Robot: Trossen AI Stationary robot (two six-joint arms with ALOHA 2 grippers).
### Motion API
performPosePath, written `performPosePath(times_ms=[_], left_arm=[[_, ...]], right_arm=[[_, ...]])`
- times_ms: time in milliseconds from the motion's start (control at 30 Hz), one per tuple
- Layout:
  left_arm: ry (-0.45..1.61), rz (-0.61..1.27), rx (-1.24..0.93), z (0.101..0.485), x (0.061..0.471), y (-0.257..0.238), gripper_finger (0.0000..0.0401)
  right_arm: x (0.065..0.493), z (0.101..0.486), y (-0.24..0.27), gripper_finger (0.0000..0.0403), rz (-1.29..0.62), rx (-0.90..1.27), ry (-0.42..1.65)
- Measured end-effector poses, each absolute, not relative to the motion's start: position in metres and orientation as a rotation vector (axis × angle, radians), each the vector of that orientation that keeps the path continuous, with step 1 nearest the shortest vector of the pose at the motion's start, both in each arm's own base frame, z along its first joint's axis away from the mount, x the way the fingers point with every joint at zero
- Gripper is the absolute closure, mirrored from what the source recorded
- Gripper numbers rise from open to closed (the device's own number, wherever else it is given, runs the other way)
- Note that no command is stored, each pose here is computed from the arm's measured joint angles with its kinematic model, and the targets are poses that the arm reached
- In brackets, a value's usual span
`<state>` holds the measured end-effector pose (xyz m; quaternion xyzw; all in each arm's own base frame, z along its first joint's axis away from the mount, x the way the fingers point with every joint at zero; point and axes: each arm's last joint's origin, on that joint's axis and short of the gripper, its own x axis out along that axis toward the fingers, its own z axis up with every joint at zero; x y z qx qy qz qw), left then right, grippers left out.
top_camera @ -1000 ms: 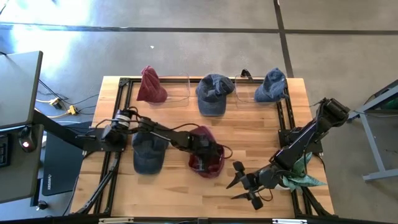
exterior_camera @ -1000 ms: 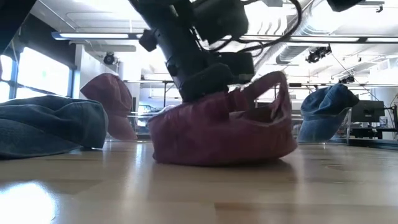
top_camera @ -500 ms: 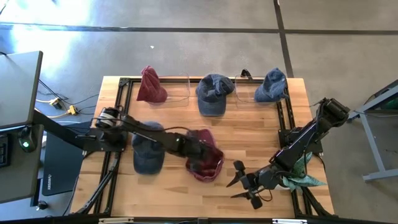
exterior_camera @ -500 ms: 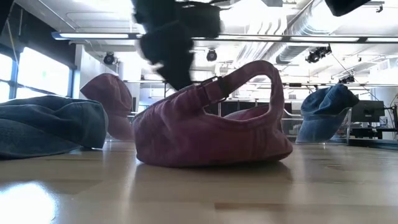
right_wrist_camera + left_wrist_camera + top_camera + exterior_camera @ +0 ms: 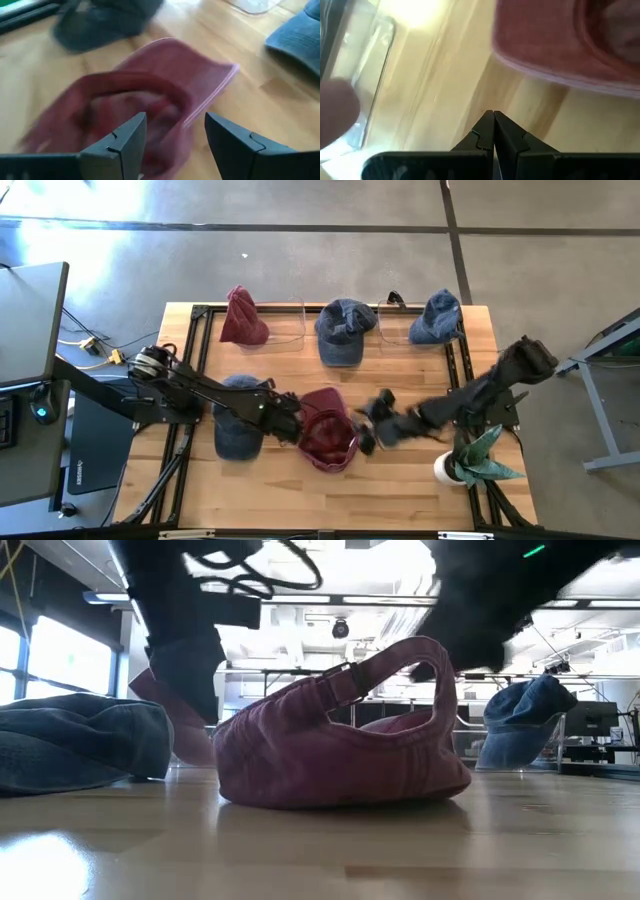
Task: Pick & Place hat
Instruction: Put the red cap into the left transparent bin
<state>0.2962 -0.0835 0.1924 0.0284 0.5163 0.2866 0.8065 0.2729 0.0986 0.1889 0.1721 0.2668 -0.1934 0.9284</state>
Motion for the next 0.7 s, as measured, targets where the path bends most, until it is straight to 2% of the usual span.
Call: performPosePath(times_ms=[233,433,567,700], left_arm=[[1.066,0.649,0.037,0.186,0.281,-0.08,0.0401],[0.965,0.607,0.056,0.187,0.287,-0.09,0.0401],[0.872,0.569,0.094,0.191,0.292,-0.101,0.0401],[0.752,0.525,0.14,0.2,0.295,-0.117,0.0401]], right_arm=[[0.303,0.17,0.015,0.0175,-0.415,0.543,0.639],[0.317,0.145,-0.008,0.0184,-0.297,0.673,0.701],[0.324,0.138,-0.006,0.0228,-0.276,0.644,0.666],[0.325,0.144,-0.003,0.0324,-0.335,0.556,0.599]])
